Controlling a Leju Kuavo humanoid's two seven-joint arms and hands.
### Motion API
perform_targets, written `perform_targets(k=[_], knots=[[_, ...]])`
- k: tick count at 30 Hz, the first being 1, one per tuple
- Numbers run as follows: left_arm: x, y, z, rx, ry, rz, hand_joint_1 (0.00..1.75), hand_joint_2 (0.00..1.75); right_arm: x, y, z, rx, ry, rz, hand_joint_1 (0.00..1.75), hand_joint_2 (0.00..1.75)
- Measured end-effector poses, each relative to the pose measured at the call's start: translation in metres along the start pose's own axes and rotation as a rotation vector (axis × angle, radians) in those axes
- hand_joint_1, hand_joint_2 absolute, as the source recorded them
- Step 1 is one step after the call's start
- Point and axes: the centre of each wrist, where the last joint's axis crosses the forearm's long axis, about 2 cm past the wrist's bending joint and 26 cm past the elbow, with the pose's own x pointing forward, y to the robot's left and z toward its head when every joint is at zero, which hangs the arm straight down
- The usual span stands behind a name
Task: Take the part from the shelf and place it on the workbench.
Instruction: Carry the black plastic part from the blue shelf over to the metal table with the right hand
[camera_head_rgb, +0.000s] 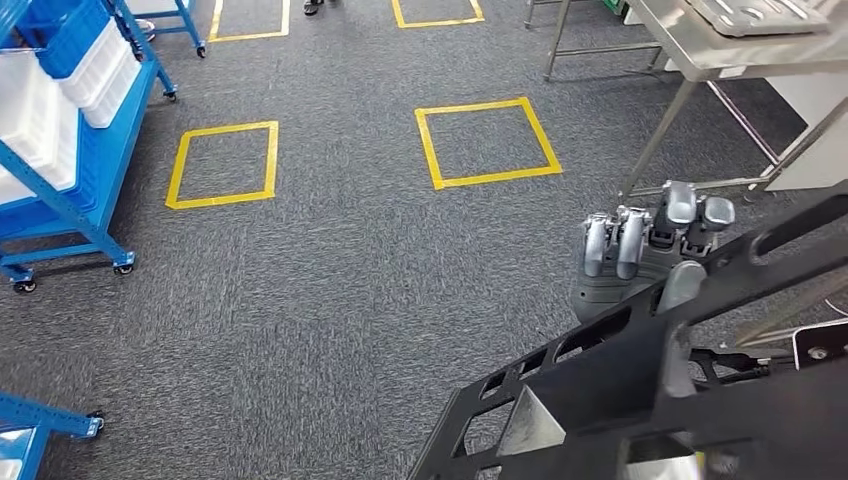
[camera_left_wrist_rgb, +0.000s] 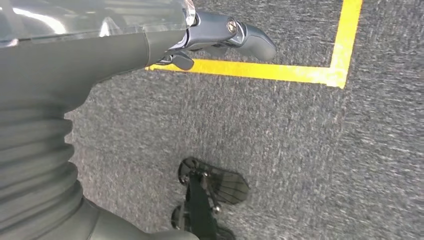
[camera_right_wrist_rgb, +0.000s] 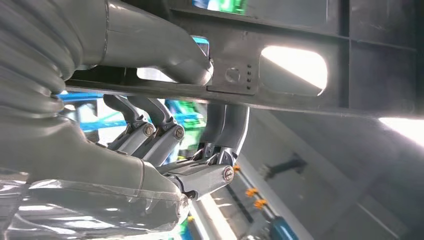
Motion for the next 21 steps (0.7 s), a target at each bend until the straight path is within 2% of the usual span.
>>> perform_targets(k=[6, 21], knots=[[-0.0013, 0.0011, 0.0003, 0.005, -0.008, 0.005, 0.0, 1.75, -0.0044, 0.0065, -0.0056, -0.017, -0.058, -0.039, 1.75, 1.75], [0.0016, 0.0083, -0.003, 0.015, -0.017, 0.002, 0.0, 1.75, -0.0033, 0.0092, -0.0064, -0.035, -0.091, -0.04, 1.75, 1.75]])
